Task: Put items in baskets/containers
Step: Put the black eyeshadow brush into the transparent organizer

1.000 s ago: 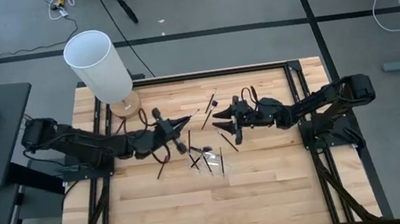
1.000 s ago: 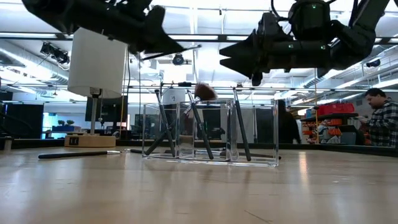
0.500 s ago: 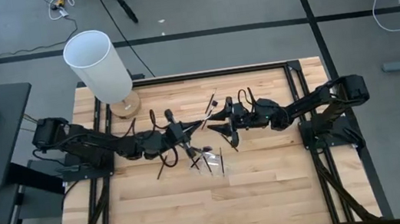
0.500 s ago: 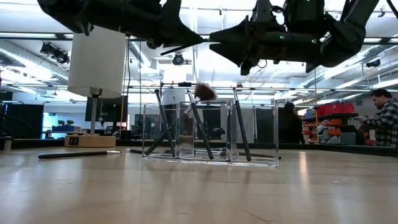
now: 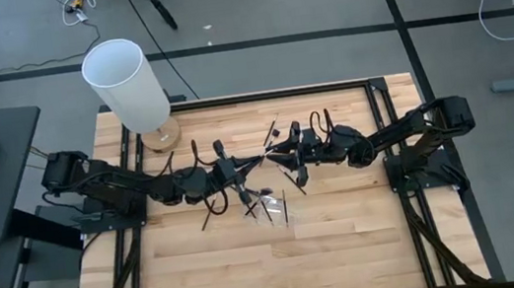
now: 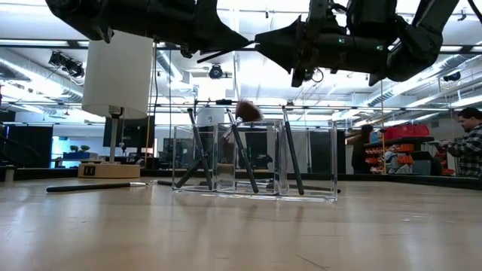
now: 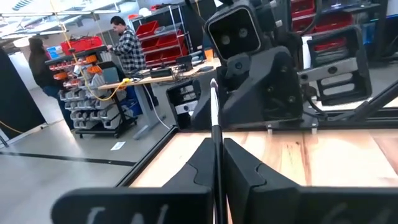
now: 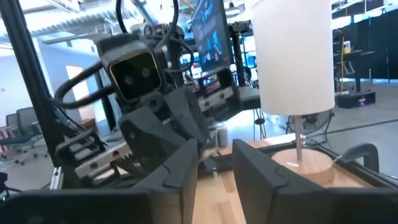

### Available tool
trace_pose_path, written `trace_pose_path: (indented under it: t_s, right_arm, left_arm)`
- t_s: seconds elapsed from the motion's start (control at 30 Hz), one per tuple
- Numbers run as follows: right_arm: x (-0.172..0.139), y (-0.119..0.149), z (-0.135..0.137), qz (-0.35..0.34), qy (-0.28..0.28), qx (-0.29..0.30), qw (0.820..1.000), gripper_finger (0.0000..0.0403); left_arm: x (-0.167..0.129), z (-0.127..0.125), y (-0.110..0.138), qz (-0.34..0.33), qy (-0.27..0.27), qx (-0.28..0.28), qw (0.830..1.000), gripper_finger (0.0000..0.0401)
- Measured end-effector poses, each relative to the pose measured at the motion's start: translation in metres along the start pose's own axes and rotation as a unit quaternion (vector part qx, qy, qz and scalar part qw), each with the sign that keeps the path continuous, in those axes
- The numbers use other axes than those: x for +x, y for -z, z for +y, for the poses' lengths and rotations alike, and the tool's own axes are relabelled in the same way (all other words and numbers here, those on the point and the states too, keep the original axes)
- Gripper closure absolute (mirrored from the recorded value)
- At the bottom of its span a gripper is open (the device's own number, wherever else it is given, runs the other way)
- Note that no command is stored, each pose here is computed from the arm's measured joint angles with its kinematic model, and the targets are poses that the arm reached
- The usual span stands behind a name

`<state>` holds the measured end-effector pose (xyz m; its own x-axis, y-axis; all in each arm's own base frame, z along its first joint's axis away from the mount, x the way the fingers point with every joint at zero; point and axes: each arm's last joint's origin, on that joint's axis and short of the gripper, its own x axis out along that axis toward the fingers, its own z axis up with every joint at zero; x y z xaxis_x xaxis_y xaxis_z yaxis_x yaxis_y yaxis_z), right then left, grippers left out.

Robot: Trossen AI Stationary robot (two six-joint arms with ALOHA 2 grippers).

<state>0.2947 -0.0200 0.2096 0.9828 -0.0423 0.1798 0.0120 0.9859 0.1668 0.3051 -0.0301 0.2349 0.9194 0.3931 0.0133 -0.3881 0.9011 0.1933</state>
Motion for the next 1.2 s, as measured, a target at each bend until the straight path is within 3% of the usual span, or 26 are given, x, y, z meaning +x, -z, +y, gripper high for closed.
trace_pose_path:
  t_s: [0.53,0.8,0.97,1.2]
  right_arm:
    - [0.007,-0.007,0.003,-0.002,-0.026,-0.025,0.999,0.039]
    - [0.007,-0.005,0.002,0.009,-0.022,-0.033,0.999,0.0392]
    - [0.001,-0.005,-0.002,0.08,-0.001,-0.042,0.996,0.0393]
    - [-0.028,-0.038,0.005,0.152,0.011,-0.059,0.986,0.0393]
  left_arm:
    - [0.0,0.0,0.001,-0.001,0.009,-0.003,1.0,0.0383]
    - [0.0,0.0,0.001,0.003,-0.003,-0.003,1.0,0.0367]
    - [-0.001,0.001,0.003,0.019,-0.02,0.004,1.0,0.0313]
    - [-0.001,0.002,0.006,0.035,-0.044,0.012,0.998,0.0211]
